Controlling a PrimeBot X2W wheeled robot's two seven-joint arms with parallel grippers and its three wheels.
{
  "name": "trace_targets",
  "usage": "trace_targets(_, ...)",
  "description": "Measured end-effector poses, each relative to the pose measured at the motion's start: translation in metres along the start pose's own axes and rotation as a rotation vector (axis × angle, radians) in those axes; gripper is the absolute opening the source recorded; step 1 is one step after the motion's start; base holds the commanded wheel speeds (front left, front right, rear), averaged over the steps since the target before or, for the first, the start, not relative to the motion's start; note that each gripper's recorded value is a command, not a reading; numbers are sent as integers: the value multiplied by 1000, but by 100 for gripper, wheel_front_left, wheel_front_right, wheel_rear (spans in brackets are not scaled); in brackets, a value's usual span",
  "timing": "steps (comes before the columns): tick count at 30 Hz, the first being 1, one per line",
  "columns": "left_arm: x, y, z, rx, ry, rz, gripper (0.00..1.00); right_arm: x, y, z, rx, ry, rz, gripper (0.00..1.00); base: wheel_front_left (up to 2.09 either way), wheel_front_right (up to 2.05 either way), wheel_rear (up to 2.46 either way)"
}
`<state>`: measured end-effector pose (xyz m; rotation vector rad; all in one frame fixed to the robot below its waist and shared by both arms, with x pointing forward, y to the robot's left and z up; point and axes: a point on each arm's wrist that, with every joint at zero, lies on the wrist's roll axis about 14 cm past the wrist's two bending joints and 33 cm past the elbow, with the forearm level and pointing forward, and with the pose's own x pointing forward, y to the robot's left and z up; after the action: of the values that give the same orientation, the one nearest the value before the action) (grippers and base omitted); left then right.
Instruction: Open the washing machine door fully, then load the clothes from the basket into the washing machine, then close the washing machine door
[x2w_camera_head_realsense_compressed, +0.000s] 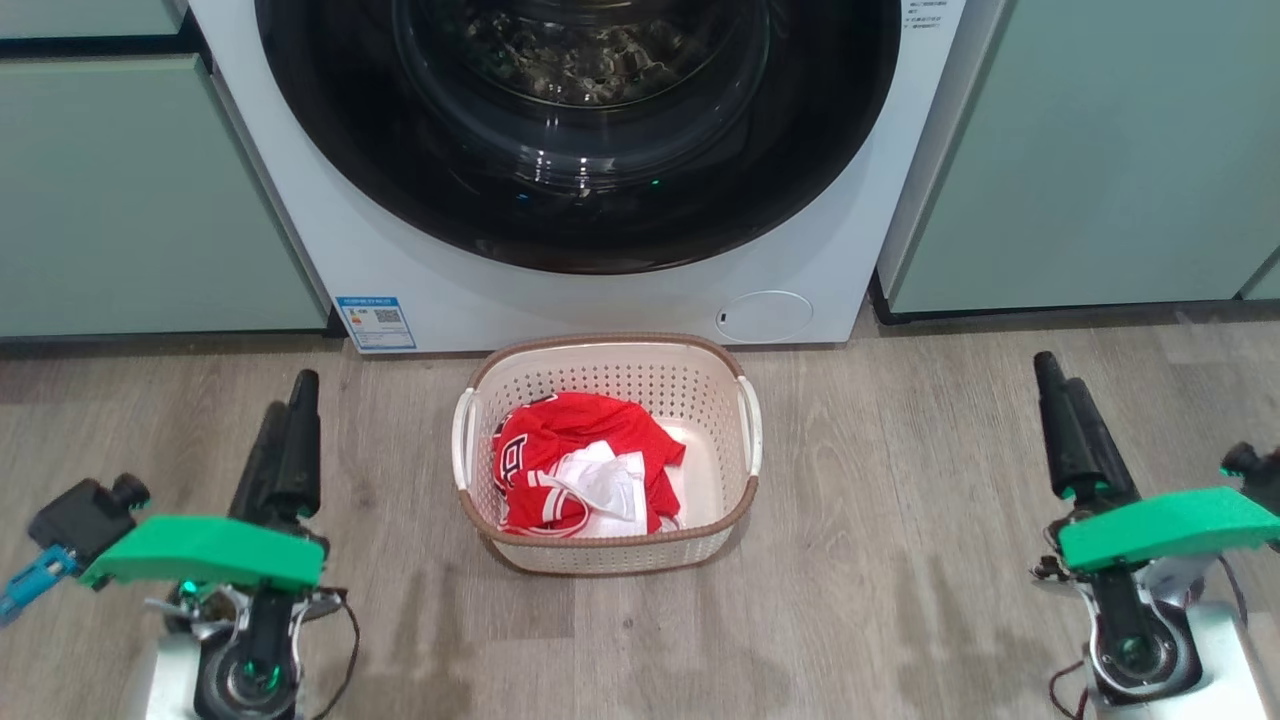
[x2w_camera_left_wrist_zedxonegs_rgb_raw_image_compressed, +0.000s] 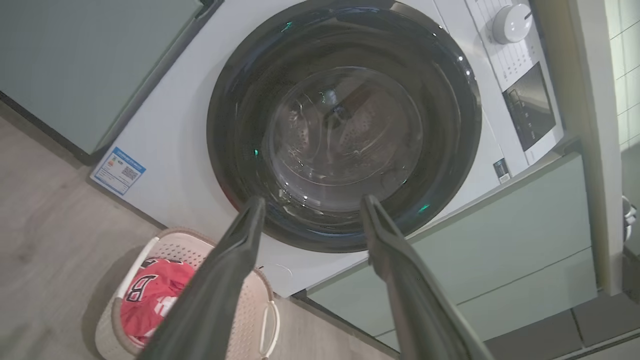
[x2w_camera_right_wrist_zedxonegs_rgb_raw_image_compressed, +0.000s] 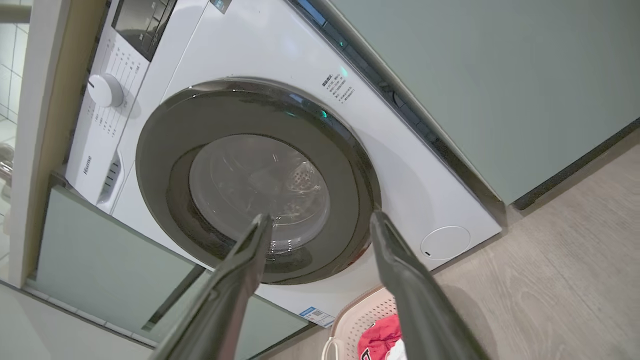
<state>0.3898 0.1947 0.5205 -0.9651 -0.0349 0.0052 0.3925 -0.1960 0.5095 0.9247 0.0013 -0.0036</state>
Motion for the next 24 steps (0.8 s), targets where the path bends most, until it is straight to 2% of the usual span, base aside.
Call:
trace_targets(8, 1, -1, -1, 191, 13, 0, 100, 2, 6, -6, -155, 27, 21, 100, 0, 0, 0)
trace_targets(24, 3, -1, -4, 459, 20, -12, 100, 2, -1, -19, -379, 68, 8, 100, 0, 0, 0)
